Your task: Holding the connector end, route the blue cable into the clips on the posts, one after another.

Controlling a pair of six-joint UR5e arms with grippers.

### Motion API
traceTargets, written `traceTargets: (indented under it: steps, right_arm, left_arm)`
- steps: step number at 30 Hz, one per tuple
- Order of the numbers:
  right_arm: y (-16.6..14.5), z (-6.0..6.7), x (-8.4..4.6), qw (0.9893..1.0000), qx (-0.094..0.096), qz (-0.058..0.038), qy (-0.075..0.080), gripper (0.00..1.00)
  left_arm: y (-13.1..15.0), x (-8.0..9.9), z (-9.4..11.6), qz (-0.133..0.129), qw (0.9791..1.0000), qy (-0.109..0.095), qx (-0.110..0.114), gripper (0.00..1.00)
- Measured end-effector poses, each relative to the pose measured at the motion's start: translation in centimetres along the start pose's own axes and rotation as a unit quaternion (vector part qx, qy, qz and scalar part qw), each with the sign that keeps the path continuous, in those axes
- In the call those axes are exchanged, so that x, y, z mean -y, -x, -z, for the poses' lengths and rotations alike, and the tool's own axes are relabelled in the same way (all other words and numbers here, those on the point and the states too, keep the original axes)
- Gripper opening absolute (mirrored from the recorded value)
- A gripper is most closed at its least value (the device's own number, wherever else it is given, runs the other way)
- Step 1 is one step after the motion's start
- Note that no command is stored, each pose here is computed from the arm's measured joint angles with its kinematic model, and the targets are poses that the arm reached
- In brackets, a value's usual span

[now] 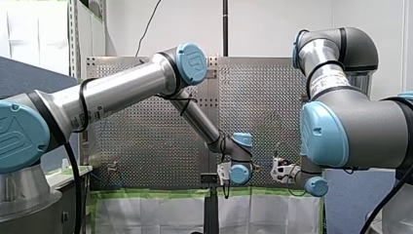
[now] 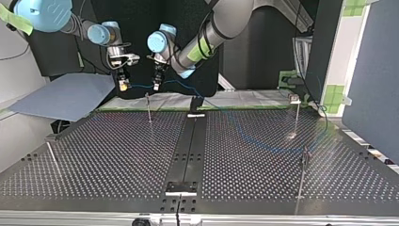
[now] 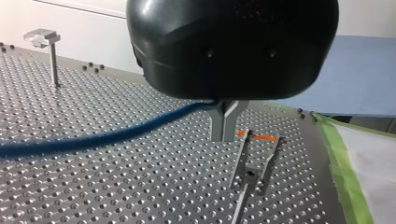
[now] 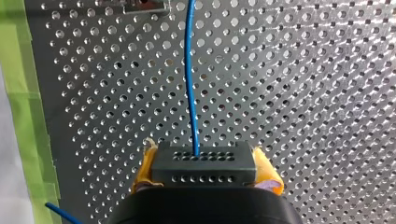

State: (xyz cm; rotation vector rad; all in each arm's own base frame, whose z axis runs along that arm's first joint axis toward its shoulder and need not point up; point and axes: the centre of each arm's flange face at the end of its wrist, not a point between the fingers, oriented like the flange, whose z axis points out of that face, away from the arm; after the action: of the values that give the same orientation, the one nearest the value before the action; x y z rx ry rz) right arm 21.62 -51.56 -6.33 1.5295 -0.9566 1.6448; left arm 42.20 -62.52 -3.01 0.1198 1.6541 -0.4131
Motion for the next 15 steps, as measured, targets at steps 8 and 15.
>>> traceTargets:
  steps: [8,15]
  right_arm:
    - [0.0,-0.9,-0.6,0.9999,0.017,0.0032,-0.003,0.0]
    - [-0.1,-1.6,-1.2,0.9995,0.031,-0.0016,-0.003,0.0]
  left_arm:
    - [-2.5,0.0,-0.9,0.0,1.0,-0.001,-0.008,0.0]
    - [-3.4,-0.2,-2.4,0.009,0.9998,0.013,0.009,0.0]
